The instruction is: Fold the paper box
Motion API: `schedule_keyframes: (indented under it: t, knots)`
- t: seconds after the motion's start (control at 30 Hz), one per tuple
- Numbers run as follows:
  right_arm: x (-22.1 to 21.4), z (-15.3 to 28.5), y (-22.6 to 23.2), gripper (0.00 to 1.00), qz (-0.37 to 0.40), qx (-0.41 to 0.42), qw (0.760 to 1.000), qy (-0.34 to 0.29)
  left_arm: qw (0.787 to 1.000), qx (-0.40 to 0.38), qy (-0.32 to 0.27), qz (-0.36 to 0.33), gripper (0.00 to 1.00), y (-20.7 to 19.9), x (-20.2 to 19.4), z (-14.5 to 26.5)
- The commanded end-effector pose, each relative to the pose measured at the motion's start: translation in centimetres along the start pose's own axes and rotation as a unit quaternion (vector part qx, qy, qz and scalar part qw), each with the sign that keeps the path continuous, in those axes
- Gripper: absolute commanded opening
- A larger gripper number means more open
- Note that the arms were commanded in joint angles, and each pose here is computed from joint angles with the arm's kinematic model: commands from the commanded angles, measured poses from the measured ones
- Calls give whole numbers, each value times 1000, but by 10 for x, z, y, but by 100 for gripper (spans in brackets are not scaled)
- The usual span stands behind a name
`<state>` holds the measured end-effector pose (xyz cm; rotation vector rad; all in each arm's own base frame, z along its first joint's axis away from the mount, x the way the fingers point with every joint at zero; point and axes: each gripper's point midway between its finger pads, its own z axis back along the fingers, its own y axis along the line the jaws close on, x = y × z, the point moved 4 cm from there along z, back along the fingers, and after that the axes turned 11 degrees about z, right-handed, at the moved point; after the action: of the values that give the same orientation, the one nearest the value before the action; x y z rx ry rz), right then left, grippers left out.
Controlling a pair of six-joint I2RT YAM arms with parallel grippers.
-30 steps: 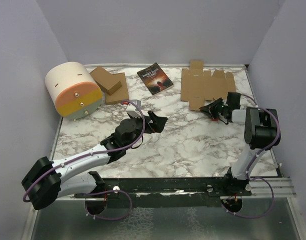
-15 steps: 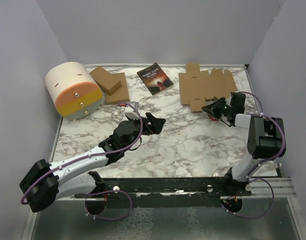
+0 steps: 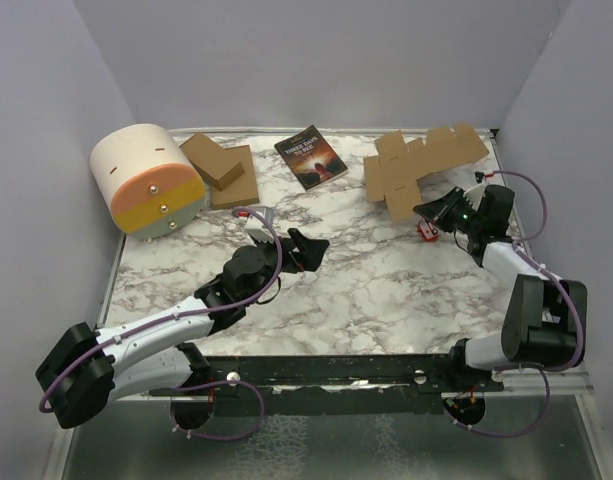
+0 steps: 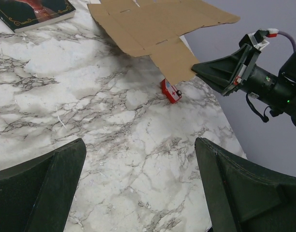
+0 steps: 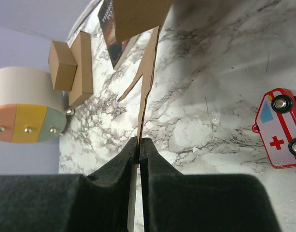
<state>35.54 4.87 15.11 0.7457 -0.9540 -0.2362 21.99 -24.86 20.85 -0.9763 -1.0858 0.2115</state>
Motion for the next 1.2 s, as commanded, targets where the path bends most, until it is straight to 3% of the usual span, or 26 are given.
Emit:
schedule_keyframes:
  t: [0.0,0.23,0.63,0.87,1.17]
  knots:
    - [6,23,16,6,85,36,995,-30,999,-19,-27,-3,99,-6,10,2]
    - [5,42,36,3,147,84,985,-40,999,-33,-26,-5,99,-7,10,1]
    - [-4,67,73,1,302,217,928,-30,998,-53,-4,-21,98,-7,33,4]
    - [-17,88,99,1,365,354,861,2,998,-45,-8,-31,94,3,54,15]
    - [-24,96,150,1,398,482,779,50,997,-17,-62,-49,88,3,84,42]
